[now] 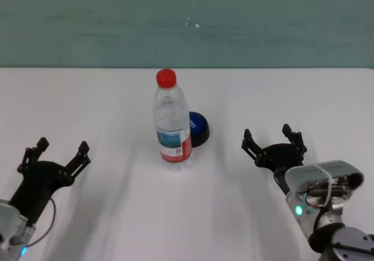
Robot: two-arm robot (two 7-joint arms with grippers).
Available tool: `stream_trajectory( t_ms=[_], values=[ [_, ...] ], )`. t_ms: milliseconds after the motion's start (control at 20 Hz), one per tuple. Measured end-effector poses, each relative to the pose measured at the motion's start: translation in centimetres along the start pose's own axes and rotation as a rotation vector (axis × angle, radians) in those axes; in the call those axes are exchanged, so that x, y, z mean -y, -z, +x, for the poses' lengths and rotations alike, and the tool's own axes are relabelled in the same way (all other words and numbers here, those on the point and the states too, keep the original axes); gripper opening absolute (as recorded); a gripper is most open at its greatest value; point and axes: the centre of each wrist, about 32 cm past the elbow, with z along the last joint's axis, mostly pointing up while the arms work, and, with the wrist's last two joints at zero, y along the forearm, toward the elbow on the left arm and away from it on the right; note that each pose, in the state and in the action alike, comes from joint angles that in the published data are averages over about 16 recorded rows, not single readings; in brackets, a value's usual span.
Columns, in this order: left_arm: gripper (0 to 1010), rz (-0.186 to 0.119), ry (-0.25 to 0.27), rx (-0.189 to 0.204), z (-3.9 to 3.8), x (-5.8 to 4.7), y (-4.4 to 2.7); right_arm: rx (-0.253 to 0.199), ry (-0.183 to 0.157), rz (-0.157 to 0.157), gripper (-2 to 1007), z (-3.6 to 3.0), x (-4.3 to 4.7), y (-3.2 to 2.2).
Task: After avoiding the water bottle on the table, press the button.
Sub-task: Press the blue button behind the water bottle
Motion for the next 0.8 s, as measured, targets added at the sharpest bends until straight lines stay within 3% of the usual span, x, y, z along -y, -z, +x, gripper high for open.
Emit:
stream_trajectory(
  t_ms=[450,800],
  values=[
    [1000,0.013,0.032,0.019,1.2,-2.4,0.17,0.0,0.0,0.0,1004,0.0,0.0,0.0],
    [1000,0.031,0.036,0.049,2.68,-2.6,0.76,0.0,0.0,0.0,1004,0.0,0.0,0.0]
  ],
)
